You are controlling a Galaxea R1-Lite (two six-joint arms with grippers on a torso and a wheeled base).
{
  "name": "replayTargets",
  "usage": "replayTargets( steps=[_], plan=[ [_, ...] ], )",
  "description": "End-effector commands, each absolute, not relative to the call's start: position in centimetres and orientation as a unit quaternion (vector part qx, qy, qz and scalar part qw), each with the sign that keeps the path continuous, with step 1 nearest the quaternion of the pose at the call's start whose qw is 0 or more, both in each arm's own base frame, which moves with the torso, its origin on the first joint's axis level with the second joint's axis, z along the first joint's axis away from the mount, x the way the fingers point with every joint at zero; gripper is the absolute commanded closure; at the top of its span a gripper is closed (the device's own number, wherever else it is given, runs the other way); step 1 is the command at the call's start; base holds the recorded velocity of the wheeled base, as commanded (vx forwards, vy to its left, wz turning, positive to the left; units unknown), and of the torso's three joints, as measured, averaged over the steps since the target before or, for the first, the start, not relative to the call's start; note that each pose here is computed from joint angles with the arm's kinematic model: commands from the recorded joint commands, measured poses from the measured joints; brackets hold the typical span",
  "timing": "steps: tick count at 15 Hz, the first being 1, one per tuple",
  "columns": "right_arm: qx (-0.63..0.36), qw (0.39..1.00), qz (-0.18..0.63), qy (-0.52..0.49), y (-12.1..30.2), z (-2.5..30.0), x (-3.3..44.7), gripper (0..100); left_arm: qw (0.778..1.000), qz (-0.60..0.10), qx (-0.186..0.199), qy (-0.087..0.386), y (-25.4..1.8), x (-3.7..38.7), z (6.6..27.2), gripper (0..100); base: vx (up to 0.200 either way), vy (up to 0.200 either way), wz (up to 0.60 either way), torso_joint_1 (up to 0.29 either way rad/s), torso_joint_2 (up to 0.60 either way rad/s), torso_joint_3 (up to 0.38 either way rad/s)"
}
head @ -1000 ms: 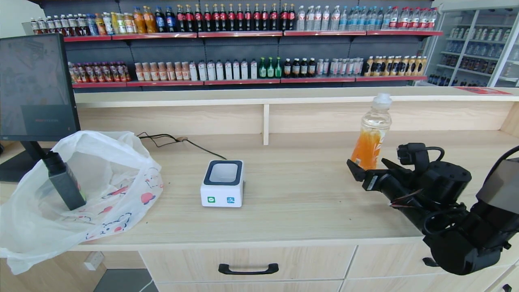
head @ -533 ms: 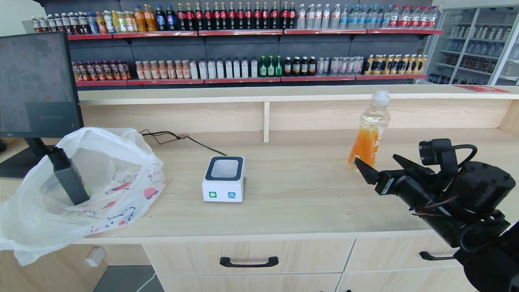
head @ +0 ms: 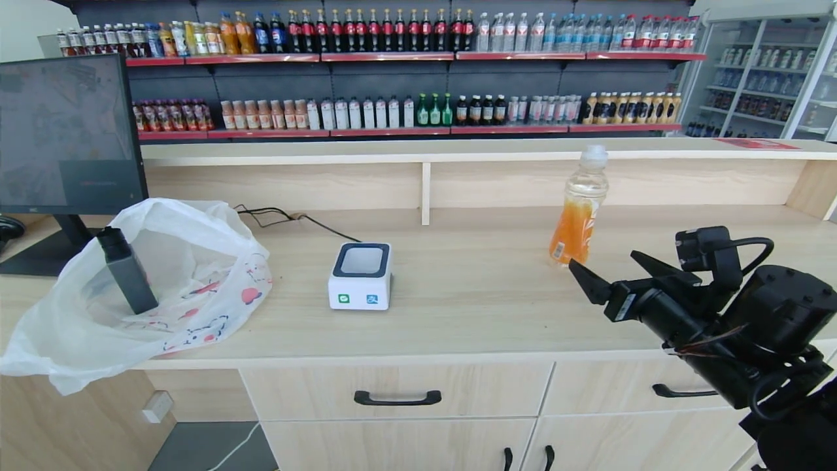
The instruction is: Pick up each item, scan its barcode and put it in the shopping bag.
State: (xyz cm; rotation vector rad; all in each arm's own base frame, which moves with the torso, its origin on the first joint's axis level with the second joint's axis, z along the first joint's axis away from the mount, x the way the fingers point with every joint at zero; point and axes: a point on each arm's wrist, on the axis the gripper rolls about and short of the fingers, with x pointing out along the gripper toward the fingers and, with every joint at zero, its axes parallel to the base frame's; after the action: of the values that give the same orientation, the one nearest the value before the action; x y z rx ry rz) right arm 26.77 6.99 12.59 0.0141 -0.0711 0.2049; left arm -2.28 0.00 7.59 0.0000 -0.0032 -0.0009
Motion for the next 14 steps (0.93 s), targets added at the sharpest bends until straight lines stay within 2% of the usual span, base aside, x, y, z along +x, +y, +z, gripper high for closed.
replayTargets(
  steps=[1, 5, 11, 14],
  plan=[
    [0.008, 0.994, 0.102, -0.038, 7.0, 12.7, 26.9, 0, 1.0, 0.0, 0.0, -0.002, 0.0, -2.3, 7.6, 0, 0.0, -0.2, 0.0, 0.007, -0.01, 0.002],
    [0.007, 0.994, 0.104, -0.033, 7.1, 12.4, 26.8, 0, 1.0, -0.001, 0.0, -0.002, 0.0, -2.3, 7.6, 0, 0.0, -0.2, 0.0, 0.004, 0.0, 0.004],
    [0.005, 0.989, 0.144, -0.024, 9.3, 11.9, 26.5, 0, 1.0, -0.001, 0.002, -0.002, 0.0, -2.3, 7.6, 0, 0.2, -0.2, 0.0, 0.001, 0.0, 0.004],
    [0.008, 0.988, 0.149, -0.031, 9.6, 12.3, 26.2, 0, 1.0, -0.001, 0.001, -0.002, 0.0, -2.3, 7.6, 0, 0.0, 0.0, 0.0, 0.0, 0.0, 0.0]
  ],
)
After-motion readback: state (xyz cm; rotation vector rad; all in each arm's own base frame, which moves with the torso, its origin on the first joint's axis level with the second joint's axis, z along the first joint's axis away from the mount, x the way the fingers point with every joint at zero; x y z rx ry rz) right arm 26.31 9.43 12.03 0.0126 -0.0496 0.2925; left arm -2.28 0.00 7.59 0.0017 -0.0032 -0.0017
